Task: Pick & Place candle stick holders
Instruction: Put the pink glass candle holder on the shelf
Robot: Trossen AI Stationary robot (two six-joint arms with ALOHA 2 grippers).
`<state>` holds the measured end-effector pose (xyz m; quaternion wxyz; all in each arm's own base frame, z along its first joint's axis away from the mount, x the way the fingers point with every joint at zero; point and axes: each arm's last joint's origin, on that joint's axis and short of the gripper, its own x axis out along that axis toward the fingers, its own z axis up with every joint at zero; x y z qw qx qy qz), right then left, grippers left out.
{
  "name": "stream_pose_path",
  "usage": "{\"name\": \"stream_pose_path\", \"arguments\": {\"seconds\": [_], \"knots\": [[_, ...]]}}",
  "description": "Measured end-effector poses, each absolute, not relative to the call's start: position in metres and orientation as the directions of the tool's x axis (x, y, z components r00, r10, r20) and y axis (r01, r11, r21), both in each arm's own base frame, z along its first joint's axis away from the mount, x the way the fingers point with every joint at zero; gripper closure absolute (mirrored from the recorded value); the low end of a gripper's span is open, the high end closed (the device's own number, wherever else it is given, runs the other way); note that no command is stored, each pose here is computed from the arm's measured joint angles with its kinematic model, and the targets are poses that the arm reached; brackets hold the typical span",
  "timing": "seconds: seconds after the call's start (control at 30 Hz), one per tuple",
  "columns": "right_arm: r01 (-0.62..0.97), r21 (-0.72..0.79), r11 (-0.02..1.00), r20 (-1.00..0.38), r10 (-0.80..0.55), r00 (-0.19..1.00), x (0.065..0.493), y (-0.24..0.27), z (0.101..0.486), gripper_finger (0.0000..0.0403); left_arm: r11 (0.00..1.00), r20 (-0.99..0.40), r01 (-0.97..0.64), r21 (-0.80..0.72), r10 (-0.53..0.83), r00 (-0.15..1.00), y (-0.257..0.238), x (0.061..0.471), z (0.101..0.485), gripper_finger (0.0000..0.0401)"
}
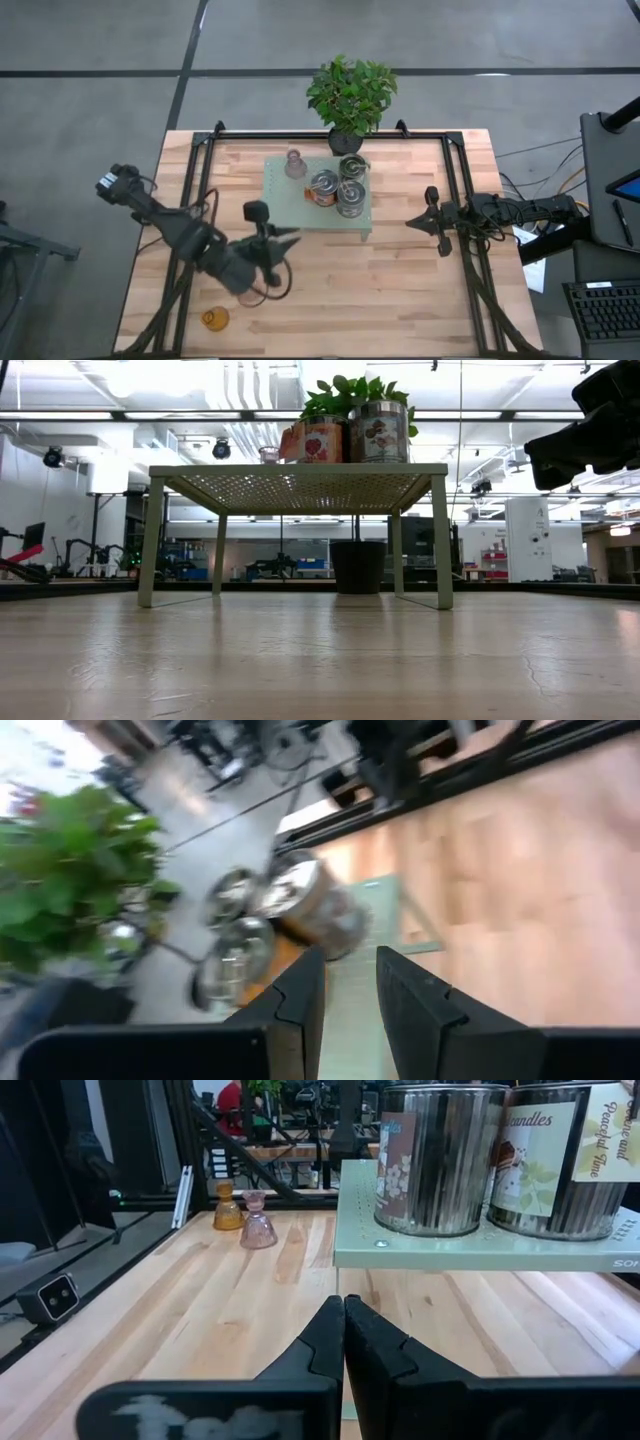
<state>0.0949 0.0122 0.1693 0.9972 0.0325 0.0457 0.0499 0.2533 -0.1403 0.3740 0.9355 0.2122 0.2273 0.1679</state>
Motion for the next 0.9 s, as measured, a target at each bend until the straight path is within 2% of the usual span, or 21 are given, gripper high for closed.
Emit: {"name": "stream_pose_path", "arguments": {"seconds": [0.17, 0.4, 0.67, 0.77, 0.9], "knots": [[-0.097, 0.067, 0.993, -0.088, 0.103, 0.991, 0.095, 0.012, 0.169, 0.0394, 0.918, -0.408, -0.106, 0.382, 0.27, 0.872, -0.161, 0.241, 0.371, 0.0311], [-0.097, 0.067, 0.993, -0.089, 0.102, 0.991, 0.095, 0.012, 0.169, 0.0394, 0.988, -0.54, 0.046, 0.146, 0.04, 0.84, -0.181, 0.226, 0.362, 0.0311], [-0.097, 0.067, 0.993, -0.089, 0.103, 0.991, 0.095, 0.012, 0.169, 0.0394, 0.998, -0.748, -0.041, -0.056, -0.015, 0.663, -0.192, 0.206, 0.338, 0.0311], [-0.096, 0.071, 0.993, -0.088, 0.103, 0.991, 0.095, 0.012, 0.169, 0.0394, 0.992, -0.791, -0.095, -0.077, -0.002, 0.612, -0.197, 0.201, 0.328, 0.0311], [-0.097, 0.068, 0.993, -0.088, 0.102, 0.991, 0.095, 0.012, 0.169, 0.0394, 0.995, -0.845, -0.061, -0.081, -0.036, 0.534, -0.207, 0.198, 0.311, 0.0311]]}}
